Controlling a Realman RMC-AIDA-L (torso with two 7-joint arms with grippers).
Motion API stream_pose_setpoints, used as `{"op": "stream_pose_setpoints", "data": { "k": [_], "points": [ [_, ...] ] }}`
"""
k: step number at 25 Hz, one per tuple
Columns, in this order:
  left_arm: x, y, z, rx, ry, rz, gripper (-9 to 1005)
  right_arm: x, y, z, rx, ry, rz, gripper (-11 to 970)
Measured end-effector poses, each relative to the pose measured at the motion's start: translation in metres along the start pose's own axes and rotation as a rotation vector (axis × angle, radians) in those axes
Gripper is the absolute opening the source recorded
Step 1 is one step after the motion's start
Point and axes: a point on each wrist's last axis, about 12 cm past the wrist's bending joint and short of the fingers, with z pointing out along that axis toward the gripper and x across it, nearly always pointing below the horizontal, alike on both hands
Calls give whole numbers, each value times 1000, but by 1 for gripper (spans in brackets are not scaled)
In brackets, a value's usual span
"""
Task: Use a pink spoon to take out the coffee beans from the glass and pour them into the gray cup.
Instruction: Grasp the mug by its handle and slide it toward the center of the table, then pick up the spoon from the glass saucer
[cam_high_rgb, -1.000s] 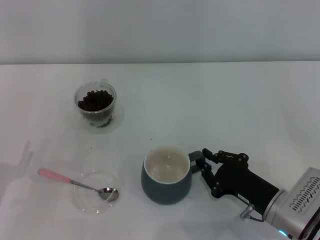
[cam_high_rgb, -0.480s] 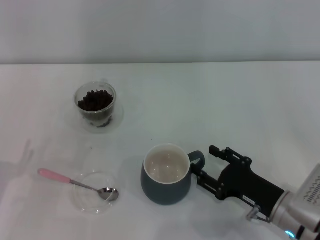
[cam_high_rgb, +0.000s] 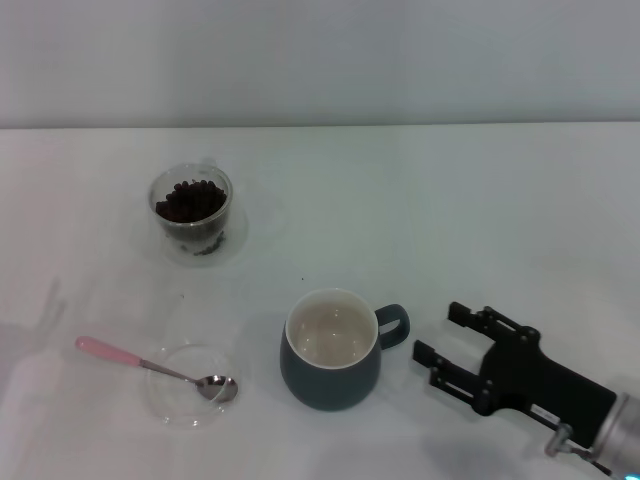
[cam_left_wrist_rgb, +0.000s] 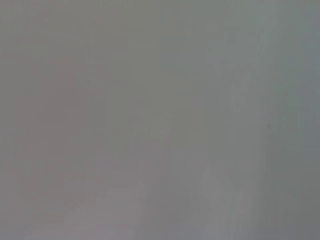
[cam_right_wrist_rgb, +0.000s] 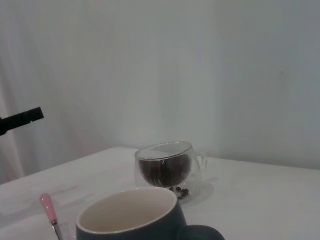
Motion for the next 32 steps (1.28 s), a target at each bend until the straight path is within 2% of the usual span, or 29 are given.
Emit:
{"op": "stream_pose_setpoints", "data": {
  "k": [6,10,14,18,23,25,29,32],
  "points": [
    [1,0,-1,-3,5,0,861,-1,-8,-22,-35,2,39,758],
    [2,2,-3,-16,13,-1,861,-5,-13,-39,-11,-45,49,757],
    [2,4,-7,-31,11,-2,861,-8,-22,-57,103,-110,43,755],
    [3,9,-19,-73,18,-27,861,-15,-36,-66,273,-202,5,754],
    [4,15,-26,-102,22,-171,862,-25,-46,-65,521,-329,-106,754],
    [3,23,-32,-116,24,-249,862,-30,-48,-59,599,-362,-154,754],
    [-2,42,-43,-132,42,-435,862,-37,-52,-46,630,-377,-192,754],
    [-2,53,-43,-111,116,-611,862,-39,-55,-41,628,-371,-198,754]
  ]
}}
